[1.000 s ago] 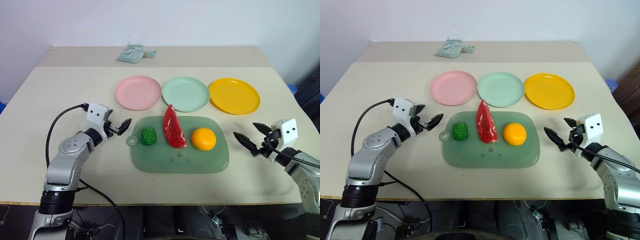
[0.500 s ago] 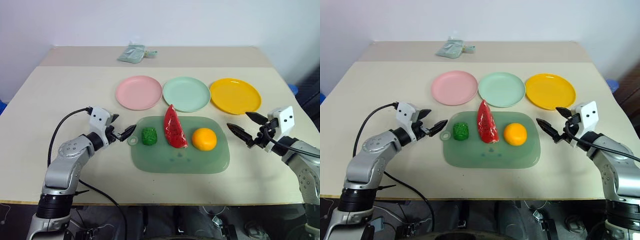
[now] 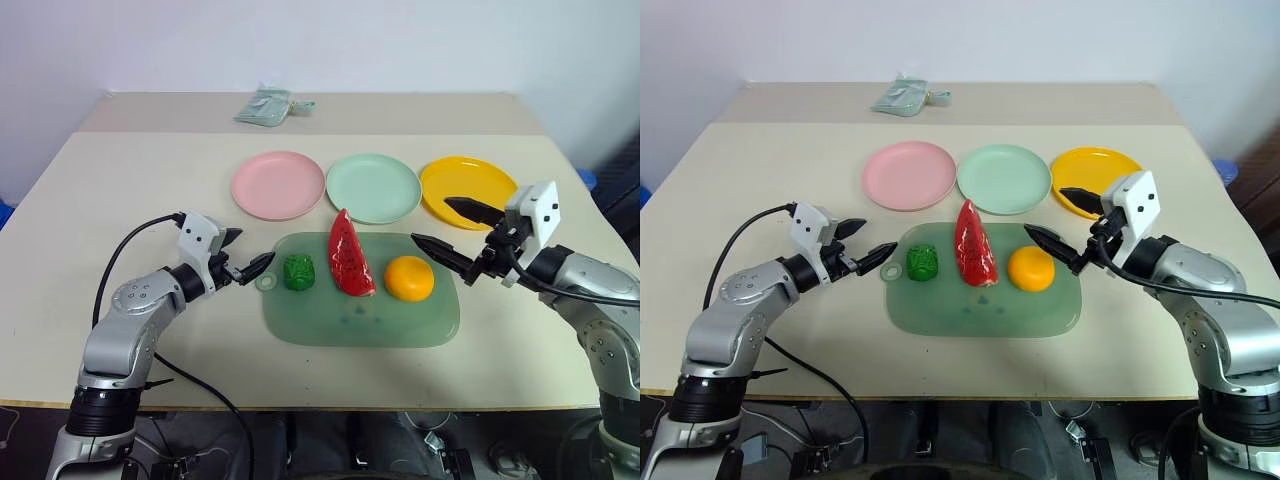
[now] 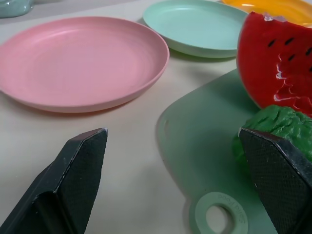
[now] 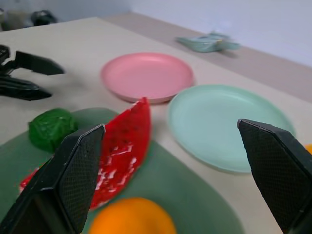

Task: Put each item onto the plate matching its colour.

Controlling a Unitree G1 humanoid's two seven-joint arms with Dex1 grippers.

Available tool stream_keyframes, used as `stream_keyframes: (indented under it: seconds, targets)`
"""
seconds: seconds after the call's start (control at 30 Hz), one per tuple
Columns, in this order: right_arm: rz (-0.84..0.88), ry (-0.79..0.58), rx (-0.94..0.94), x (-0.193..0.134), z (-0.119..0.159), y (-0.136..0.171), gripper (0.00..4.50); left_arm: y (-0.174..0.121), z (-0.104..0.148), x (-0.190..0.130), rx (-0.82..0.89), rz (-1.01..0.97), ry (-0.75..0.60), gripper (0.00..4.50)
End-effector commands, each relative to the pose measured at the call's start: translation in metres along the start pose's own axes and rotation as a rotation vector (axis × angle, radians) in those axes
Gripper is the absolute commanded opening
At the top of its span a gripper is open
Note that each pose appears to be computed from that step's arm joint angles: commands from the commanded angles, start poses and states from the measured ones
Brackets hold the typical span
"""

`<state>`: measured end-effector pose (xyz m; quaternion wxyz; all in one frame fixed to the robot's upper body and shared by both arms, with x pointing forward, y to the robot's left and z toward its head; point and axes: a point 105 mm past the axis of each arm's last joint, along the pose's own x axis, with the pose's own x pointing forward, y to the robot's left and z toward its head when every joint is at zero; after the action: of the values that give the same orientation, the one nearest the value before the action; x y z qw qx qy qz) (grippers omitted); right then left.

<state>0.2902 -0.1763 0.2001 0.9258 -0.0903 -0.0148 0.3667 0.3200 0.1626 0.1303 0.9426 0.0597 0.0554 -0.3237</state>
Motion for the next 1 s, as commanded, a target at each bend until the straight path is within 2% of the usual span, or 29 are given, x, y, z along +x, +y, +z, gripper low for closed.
stream_keyframes:
  seconds: [0.03,0.13,0.23,0.33,0.6,0.83,0.9,1.0]
  targets:
    - [0.024,-0.038,-0.022,0.002,0.012,0.009,4.50,-0.016,0.014,-0.002,-0.004,-0.108,-0.037,4.40]
    - [0.117,-0.045,0.006,0.004,0.017,0.027,4.50,-0.038,0.015,-0.008,-0.003,-0.240,-0.007,4.40]
    - [0.280,-0.030,0.013,0.009,0.021,0.063,4.50,-0.045,0.006,-0.009,0.049,-0.279,0.059,4.40]
    - [0.340,-0.025,0.013,0.014,0.020,0.082,4.50,-0.047,0.001,-0.006,0.076,-0.282,0.087,4.40]
    - [0.360,-0.053,0.057,0.023,0.019,0.096,4.50,-0.059,-0.005,0.018,0.144,-0.278,0.114,4.40]
    - [0.354,-0.051,0.054,0.025,0.017,0.097,4.50,-0.062,-0.008,0.035,0.128,-0.287,0.119,4.40]
    - [0.351,-0.051,0.054,0.025,0.017,0.097,4.50,-0.061,-0.008,0.036,0.124,-0.283,0.114,3.86]
    - [0.342,-0.047,0.053,0.024,0.016,0.096,4.50,-0.058,-0.007,0.036,0.121,-0.267,0.109,2.80]
